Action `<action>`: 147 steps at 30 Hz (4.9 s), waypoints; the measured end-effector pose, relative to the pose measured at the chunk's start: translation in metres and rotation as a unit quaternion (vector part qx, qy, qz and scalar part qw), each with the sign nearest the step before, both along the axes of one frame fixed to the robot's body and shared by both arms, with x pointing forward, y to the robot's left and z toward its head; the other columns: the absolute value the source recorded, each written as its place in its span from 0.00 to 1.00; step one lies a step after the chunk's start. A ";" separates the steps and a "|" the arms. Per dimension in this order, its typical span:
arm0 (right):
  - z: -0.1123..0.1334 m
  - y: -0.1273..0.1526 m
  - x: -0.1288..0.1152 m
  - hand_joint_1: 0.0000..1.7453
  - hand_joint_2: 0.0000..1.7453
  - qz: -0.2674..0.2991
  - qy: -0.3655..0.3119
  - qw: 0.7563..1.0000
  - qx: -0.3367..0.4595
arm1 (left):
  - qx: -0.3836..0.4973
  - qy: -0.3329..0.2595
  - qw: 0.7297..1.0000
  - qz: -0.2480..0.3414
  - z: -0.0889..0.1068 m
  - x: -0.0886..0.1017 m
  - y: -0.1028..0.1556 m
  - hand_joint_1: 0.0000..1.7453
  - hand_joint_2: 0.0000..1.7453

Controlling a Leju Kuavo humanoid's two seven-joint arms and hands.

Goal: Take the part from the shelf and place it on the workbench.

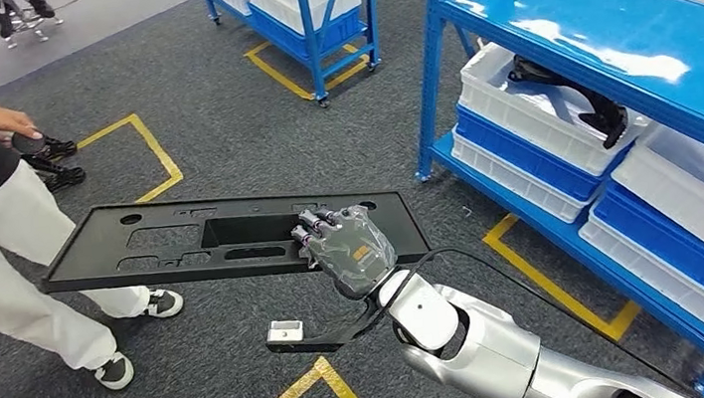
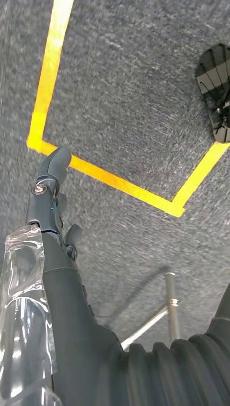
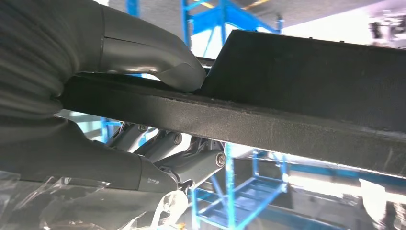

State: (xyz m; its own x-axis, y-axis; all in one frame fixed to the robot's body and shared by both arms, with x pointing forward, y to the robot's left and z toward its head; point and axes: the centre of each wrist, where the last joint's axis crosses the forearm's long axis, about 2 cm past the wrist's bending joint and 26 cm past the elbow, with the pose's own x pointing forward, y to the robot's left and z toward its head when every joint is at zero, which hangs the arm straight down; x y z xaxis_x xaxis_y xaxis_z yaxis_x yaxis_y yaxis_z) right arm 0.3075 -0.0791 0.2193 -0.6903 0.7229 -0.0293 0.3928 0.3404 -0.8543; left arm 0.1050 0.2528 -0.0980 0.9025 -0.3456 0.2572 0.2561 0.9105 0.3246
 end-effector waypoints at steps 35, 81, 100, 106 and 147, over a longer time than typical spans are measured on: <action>-0.003 0.001 -0.003 1.00 1.00 0.004 -0.002 1.000 -0.005 | -0.004 0.013 1.000 -0.008 -0.001 -0.003 0.002 0.00 1.00; -0.006 -0.001 -0.012 1.00 1.00 -0.006 0.026 1.000 0.004 | -0.007 0.030 0.998 -0.054 -0.001 -0.002 -0.001 0.00 1.00; -0.004 -0.010 -0.007 1.00 1.00 -0.017 0.036 0.999 -0.005 | -0.009 0.035 0.998 -0.057 0.000 -0.001 -0.006 0.00 1.00; -0.003 -0.008 -0.008 1.00 1.00 -0.017 0.026 0.999 -0.013 | -0.011 0.033 0.998 -0.061 0.000 0.000 -0.009 0.00 1.00; -0.006 0.001 -0.010 1.00 1.00 -0.018 0.032 0.999 -0.023 | -0.004 0.033 0.997 -0.067 0.000 0.000 -0.005 0.00 1.00</action>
State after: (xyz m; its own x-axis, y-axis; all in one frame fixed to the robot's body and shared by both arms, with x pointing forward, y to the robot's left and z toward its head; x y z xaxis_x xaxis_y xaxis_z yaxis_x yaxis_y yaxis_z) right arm 0.2975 -0.0784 0.2134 -0.6656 0.7461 -0.0196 0.3481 0.2871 -0.8924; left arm 0.1050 0.2473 -0.0979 0.8635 -0.4618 0.2026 0.3954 0.8694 0.2962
